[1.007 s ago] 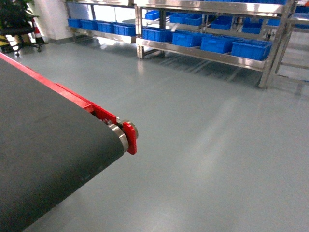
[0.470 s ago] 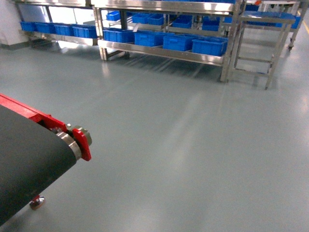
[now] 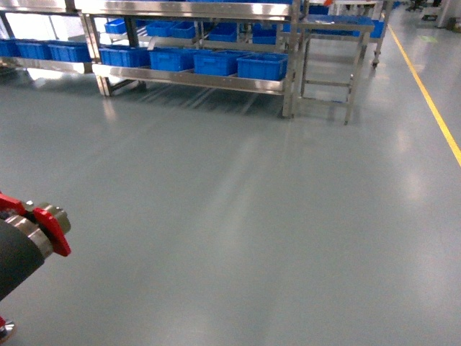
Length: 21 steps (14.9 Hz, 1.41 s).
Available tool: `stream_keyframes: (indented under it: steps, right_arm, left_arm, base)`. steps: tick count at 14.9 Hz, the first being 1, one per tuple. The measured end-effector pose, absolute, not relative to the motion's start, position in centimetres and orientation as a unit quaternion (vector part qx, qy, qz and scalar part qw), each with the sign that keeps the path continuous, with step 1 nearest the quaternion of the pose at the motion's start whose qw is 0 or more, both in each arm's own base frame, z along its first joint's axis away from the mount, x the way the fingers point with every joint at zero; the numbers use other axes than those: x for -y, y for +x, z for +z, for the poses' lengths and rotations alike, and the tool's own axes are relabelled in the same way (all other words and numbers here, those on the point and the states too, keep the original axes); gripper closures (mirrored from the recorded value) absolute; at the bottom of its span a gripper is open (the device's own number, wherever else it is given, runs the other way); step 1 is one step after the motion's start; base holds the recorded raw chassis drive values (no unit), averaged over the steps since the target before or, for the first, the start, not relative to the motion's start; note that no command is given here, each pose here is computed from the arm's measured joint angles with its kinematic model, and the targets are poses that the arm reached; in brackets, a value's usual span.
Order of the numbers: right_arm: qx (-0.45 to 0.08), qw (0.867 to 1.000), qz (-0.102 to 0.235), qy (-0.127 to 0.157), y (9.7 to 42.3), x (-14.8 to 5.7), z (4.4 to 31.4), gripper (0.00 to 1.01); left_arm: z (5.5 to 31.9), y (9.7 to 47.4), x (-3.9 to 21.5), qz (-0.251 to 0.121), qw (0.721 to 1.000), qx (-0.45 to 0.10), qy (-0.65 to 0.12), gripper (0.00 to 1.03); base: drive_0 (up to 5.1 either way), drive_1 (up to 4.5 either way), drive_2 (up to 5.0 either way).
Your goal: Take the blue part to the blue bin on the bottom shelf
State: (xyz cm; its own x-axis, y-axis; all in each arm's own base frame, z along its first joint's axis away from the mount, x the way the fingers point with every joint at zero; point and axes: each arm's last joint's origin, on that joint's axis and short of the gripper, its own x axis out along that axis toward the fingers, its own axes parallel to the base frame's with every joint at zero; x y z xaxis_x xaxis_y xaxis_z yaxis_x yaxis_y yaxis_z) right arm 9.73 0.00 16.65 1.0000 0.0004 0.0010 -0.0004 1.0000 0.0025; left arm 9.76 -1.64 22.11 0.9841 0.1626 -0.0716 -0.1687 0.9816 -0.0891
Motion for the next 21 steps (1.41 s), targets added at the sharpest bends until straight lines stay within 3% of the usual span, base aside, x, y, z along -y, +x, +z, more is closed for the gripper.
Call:
stream_keyframes:
  steps: [17,21]
  right_arm:
    - [0.001,1.0,0.0,0.001,9.73,0.0,16.66,0.03]
    - [0.001,1.0,0.0,0.001,9.73,0.0,16.66,0.03]
  left_arm:
    - [22.09,9.77,1.65,0.083,0.995,-0.033,-0.047,0.6]
    - [22.07,9.77,1.65,0.083,0.995,-0.034,-0.047,0.6]
  base:
    - [-1.5,-1.53,-1.5]
    - [0.0,3.96,-4.0]
